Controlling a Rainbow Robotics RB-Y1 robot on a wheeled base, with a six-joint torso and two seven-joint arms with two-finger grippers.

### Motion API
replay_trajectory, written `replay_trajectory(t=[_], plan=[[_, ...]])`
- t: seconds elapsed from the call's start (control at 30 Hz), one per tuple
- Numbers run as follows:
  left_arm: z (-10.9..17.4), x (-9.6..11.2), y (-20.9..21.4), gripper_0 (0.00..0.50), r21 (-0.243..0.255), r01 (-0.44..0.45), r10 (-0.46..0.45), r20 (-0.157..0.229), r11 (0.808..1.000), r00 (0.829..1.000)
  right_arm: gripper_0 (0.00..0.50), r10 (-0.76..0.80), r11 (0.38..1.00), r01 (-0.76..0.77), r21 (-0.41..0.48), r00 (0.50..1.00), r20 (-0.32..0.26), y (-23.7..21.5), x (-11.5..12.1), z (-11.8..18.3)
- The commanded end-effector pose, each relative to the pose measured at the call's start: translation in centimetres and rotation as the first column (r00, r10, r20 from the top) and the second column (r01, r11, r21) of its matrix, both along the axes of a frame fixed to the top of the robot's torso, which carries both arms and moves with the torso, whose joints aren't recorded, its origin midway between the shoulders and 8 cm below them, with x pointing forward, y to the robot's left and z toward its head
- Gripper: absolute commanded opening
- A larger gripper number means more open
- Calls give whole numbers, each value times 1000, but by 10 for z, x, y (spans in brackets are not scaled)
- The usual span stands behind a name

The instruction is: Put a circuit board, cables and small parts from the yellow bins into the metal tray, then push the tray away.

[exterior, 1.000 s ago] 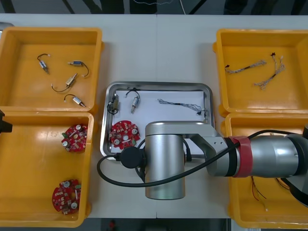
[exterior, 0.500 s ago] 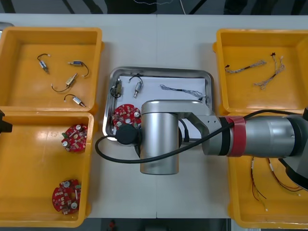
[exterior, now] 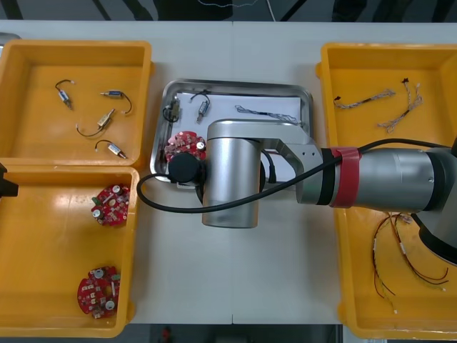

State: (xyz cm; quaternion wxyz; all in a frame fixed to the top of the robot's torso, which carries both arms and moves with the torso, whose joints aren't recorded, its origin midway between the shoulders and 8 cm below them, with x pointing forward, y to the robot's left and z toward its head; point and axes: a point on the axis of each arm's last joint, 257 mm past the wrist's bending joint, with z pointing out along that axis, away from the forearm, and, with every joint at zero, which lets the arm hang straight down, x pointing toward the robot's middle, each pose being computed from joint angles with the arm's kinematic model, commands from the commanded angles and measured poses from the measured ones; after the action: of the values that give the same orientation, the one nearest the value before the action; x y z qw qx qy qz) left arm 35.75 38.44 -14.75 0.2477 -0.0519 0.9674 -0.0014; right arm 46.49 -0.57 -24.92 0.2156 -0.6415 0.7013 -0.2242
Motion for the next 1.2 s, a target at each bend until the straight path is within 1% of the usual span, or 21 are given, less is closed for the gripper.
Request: replay_trajectory(t=[0.03, 0.27, 0.33, 0.43, 0.5, 0.7, 1.03, 1.2], plan=[[13, -5, 13, 500, 62, 11, -12, 15, 998, 1000, 0, 58, 997, -60, 39, 997, 51, 31, 18, 38], [13, -5, 13, 500, 62, 11, -12, 15, 998, 1000, 0, 52, 997, -56, 44, 995, 84, 34, 41, 52], [13, -5, 13, 500, 62, 11, -12, 15, 998, 1000, 0, 52, 997, -56, 45, 995, 86, 35, 43, 53], [13, -5, 13, 500, 62, 11, -12, 15, 998, 1000, 0, 55, 997, -59, 38, 993, 103, 34, 54, 59], [13, -5, 13, 500, 62, 11, -12, 15, 998, 1000, 0, 73, 996, -79, 49, 991, 117, 41, 61, 64], [13, -5, 13, 500, 62, 11, -12, 15, 998, 1000, 0, 74, 992, -85, 93, 990, 117, 46, 81, 64], [13, -5, 13, 500, 62, 11, -12, 15, 998, 1000, 0, 80, 993, -93, 76, 983, 163, 40, 110, 81], [13, -5, 13, 500, 62, 11, -12, 15, 998, 1000, 0, 79, 991, -95, 95, 984, 160, 41, 122, 88]])
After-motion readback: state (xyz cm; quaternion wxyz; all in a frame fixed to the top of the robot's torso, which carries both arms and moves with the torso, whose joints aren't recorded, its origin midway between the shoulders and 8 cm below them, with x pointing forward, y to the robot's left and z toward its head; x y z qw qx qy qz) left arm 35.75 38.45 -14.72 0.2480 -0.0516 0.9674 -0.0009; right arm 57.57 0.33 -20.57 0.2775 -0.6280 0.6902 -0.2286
